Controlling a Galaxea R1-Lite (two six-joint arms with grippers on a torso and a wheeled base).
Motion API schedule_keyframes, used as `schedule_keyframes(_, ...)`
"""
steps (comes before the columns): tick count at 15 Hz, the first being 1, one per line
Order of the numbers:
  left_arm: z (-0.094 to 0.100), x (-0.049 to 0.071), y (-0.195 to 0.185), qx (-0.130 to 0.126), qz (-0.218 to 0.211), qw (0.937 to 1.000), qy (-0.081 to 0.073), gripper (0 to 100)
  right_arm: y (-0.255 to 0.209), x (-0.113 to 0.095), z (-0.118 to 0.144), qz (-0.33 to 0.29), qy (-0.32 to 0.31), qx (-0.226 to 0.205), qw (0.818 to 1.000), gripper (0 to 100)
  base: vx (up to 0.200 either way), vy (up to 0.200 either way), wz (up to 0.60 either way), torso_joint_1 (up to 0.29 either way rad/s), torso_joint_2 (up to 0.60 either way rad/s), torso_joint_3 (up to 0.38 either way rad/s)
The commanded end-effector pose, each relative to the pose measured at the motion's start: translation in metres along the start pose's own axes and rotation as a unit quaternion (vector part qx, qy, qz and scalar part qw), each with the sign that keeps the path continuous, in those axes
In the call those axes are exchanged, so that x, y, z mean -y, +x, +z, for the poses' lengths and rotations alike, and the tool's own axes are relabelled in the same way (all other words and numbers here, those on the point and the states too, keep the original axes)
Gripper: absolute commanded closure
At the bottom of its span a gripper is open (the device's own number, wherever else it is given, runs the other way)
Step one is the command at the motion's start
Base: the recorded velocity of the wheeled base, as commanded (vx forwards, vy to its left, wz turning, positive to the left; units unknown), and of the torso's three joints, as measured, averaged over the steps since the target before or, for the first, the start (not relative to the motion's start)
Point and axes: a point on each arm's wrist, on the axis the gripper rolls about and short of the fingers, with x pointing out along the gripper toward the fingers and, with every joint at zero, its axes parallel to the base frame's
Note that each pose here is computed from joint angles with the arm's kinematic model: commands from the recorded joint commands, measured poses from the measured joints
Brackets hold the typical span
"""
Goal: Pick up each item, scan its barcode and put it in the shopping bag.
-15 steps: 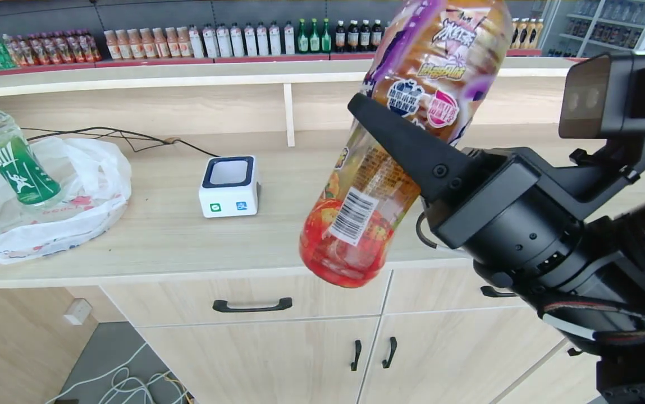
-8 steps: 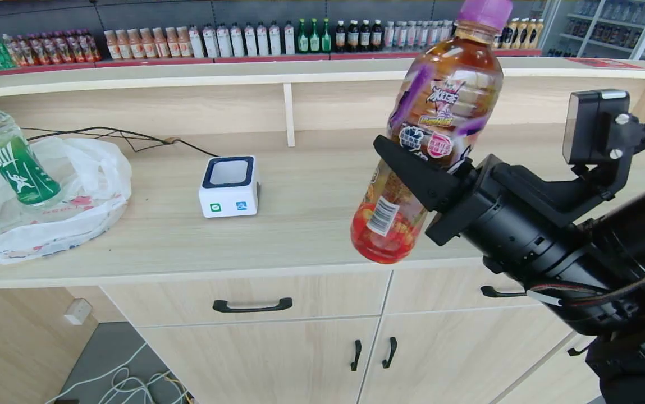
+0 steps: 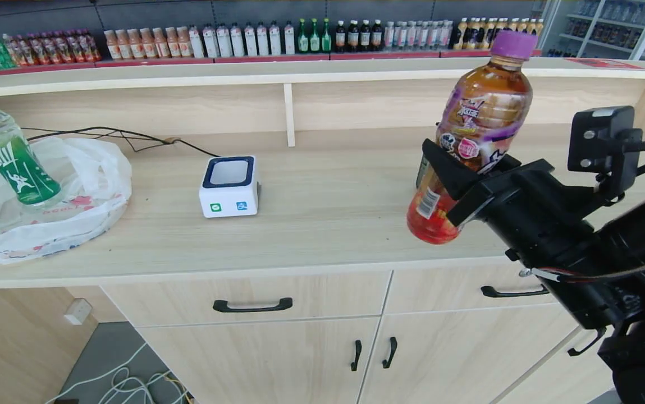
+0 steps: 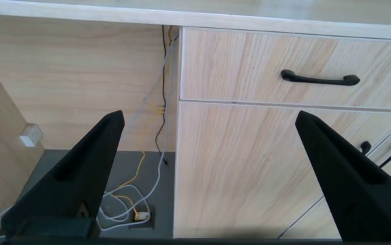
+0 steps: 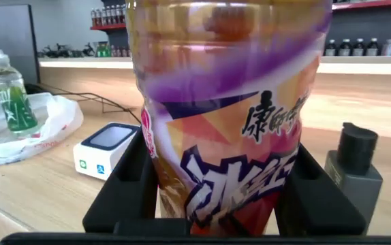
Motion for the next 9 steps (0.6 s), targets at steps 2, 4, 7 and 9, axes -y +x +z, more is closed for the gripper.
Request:
schedule_keyframes(2, 0.0, 0.0, 0.0, 0.0, 0.0, 1.0, -0.001, 0, 0.005, 0.006, -0.001, -0.02, -0.012, 0.004, 1.0, 100, 0.0, 0.0, 0.0, 0.0, 0.0, 0.0)
schedule_keyframes(4, 0.0, 0.0, 0.0, 0.0, 0.0, 1.0, -0.001, 0, 0.027, 0.001, -0.01, -0.019, -0.034, 0.015, 0.999, 100, 0.0, 0.0, 0.0, 0.0, 0.0, 0.0)
schedule_keyframes(7, 0.0, 0.0, 0.0, 0.0, 0.0, 1.0, -0.001, 0, 0.035, 0.0, -0.007, -0.02, -0.039, 0.028, 0.999, 100, 0.0, 0.0, 0.0, 0.0, 0.0, 0.0)
schedule_keyframes(9, 0.0, 0.0, 0.0, 0.0, 0.0, 1.0, 0.0, 0, 0.034, 0.0, -0.005, -0.021, -0.037, 0.031, 0.999, 100, 0.0, 0.0, 0.0, 0.0, 0.0, 0.0)
